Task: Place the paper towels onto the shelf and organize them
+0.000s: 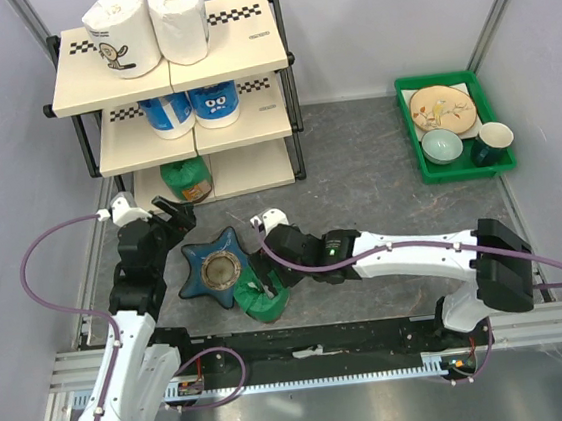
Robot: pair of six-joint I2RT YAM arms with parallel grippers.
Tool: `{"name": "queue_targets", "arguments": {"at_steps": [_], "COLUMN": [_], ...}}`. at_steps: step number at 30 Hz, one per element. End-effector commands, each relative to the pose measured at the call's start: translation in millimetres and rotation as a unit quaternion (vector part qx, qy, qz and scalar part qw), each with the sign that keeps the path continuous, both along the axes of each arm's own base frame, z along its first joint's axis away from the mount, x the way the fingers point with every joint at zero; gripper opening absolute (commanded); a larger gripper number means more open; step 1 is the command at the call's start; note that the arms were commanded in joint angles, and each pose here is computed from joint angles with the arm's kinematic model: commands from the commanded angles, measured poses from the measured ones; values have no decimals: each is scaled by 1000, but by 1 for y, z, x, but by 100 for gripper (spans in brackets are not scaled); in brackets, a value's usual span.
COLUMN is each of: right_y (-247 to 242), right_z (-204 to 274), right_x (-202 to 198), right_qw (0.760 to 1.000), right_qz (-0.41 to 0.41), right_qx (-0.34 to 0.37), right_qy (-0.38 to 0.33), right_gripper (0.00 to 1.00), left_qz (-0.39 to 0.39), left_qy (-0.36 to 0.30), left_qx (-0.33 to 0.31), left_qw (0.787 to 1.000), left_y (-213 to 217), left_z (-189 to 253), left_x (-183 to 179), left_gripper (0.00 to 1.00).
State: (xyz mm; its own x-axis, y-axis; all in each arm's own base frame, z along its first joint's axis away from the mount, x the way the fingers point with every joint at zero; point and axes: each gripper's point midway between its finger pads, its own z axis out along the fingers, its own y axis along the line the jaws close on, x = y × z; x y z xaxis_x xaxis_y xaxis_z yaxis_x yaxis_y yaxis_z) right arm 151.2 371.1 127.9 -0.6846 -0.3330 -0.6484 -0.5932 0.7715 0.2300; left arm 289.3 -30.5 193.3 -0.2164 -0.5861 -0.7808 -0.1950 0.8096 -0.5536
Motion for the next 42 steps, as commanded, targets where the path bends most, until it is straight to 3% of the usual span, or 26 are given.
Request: {"name": "queue_targets", "arguments": {"at_steps": [1, 15, 21, 28, 34, 42], "right_y": [14, 11, 5, -1, -13, -37], "right_z": [4, -30, -38, -20, 2, 53], "right_x": [6, 16, 22, 33, 48, 90], "right_qw": [1000, 998, 996, 993, 984, 951], "right_qz": [-8, -19, -48, -93, -161, -261], "right_qx": [10, -53, -68, -48, -16, 47], "right_qy": [-7, -18, -27, -49, -79, -158], "right_gripper": [96, 85, 68, 55, 53, 52], "left_qz": [-20, -59, -76, -78, -89, -89], "left_qy": [-10, -3, 3, 2, 6, 8], "left_qx": [18, 64, 60, 69, 67, 60], "left_qw": [1000, 996, 995, 995, 994, 994], "left_y": [-3, -8, -14, -13, -16, -16], "left_z": [3, 11, 7, 8, 5, 5], "left_x": [2, 9, 11, 11, 9, 8], "left_gripper": [89, 89, 89, 89, 89, 89]}}
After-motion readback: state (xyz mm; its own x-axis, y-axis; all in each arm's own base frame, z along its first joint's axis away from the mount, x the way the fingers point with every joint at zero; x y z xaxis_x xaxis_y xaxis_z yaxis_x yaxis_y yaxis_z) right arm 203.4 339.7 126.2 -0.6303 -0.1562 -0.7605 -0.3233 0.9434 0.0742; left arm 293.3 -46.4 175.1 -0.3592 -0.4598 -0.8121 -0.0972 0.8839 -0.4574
